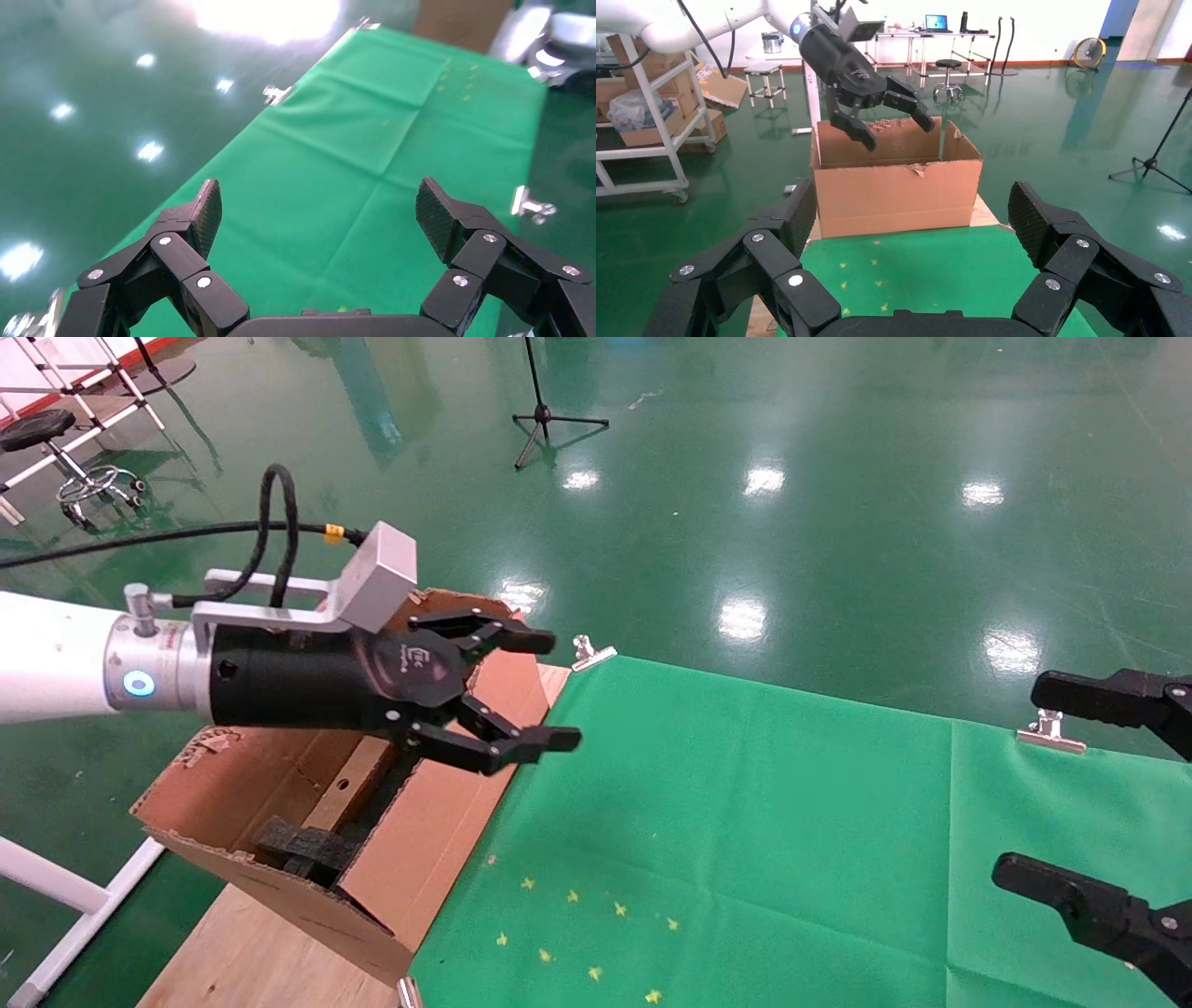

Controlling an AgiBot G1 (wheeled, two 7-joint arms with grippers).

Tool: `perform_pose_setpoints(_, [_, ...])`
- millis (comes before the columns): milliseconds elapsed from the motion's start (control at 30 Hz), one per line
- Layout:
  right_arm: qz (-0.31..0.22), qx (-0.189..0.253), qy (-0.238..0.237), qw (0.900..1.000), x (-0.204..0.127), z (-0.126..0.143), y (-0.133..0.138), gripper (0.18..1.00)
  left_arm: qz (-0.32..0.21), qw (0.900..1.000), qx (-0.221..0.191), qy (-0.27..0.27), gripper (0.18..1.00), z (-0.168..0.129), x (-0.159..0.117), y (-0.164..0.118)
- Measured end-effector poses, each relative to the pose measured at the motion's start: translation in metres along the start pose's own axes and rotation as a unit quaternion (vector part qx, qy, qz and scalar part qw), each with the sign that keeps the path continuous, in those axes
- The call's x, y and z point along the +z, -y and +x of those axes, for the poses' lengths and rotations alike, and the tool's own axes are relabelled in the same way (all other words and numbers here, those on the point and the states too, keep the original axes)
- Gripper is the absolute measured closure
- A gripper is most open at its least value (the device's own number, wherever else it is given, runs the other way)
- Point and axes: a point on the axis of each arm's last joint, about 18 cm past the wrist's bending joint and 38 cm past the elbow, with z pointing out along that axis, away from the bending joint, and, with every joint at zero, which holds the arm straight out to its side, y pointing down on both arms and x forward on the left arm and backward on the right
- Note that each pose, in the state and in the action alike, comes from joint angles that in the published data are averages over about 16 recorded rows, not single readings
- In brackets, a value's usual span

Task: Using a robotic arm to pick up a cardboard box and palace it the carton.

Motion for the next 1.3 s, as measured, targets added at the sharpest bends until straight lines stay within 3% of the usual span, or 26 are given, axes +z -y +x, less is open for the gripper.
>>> perform_pose_setpoints(367, [0.000,0.000,0.000,1.000,0.000,0.000,0.000,0.178,0.071,0.9951,0.034,-0.061,0.183,0.039,0.016,0.013])
perform_pose_setpoints(800, [0.000,0.000,0.000,1.000,0.000,0.000,0.000,0.178,0.144,0.9805,0.062,-0.118,0.183,0.082,0.021,0.026])
perform_pose_setpoints(1300, [0.000,0.000,0.000,1.000,0.000,0.000,0.000,0.178,0.164,0.9751,0.068,-0.133,0.183,0.093,0.021,0.030])
